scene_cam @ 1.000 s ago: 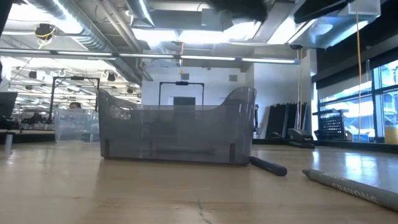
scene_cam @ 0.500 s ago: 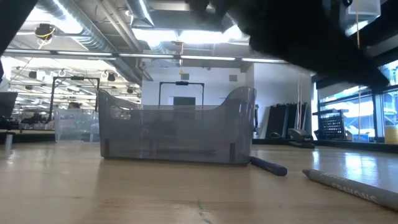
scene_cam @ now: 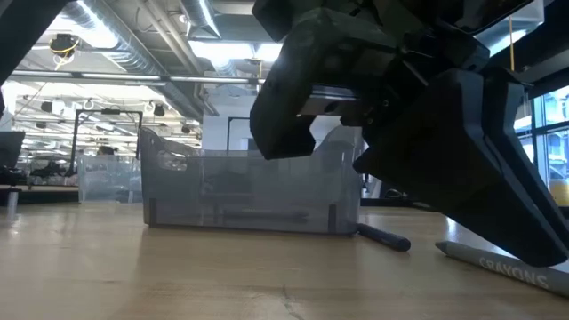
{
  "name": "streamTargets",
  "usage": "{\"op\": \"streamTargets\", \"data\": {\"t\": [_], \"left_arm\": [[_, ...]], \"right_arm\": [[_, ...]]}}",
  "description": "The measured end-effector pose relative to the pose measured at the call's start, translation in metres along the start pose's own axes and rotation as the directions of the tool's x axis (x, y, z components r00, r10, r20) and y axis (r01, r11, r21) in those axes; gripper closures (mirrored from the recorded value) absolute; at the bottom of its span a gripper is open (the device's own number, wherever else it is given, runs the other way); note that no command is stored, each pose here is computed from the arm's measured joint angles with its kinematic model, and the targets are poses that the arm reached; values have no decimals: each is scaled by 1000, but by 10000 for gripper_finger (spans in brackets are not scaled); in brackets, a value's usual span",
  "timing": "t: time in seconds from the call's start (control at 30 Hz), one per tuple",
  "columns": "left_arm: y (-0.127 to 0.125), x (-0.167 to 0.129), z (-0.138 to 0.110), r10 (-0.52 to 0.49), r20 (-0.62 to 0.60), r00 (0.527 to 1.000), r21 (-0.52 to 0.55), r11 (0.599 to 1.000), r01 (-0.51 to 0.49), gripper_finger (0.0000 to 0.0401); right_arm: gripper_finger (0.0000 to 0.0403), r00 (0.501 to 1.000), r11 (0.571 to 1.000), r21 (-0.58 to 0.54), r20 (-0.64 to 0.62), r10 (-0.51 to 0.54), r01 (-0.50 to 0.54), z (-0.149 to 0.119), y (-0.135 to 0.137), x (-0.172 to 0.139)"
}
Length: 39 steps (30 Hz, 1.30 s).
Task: Sort crayons/erasers/pens/pencils in bins
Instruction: Put the gray crayon into the center black bin
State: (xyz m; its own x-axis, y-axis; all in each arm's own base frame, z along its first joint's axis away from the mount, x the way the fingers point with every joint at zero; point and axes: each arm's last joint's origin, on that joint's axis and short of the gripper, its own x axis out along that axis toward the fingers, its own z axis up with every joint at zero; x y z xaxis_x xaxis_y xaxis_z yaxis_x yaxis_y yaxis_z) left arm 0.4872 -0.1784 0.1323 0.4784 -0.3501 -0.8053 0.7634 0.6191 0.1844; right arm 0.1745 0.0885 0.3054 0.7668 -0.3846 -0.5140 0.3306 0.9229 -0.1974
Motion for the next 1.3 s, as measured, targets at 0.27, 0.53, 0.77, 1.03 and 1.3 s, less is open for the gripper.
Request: {"op": "streamTargets", "data": {"t": [0.27, 0.53, 0.77, 1.03, 1.3], "left_arm": [[0, -1, 0, 8, -26, 1000, -28, 1000, -9, 322], [5, -12, 8, 14, -70, 997, -29, 999, -16, 322], [13, -14, 3, 17, -79, 997, -44, 999, -21, 322], [15, -8, -12, 8, -106, 994, -69, 998, -15, 325], [13, -4, -18, 13, -93, 996, -70, 997, -19, 371]], "right_arm": [[232, 1000, 1000, 1, 0, 0, 0, 0, 0, 0], [232, 1000, 1000, 0, -1, 1, -1, 0, 0, 0], [232, 1000, 1000, 0, -3, 5, -5, 0, 0, 0], [232, 1000, 1000, 0, -12, 22, -22, 0, 1, 0], [232, 1000, 1000, 0, -12, 21, -21, 0, 1, 0]]}}
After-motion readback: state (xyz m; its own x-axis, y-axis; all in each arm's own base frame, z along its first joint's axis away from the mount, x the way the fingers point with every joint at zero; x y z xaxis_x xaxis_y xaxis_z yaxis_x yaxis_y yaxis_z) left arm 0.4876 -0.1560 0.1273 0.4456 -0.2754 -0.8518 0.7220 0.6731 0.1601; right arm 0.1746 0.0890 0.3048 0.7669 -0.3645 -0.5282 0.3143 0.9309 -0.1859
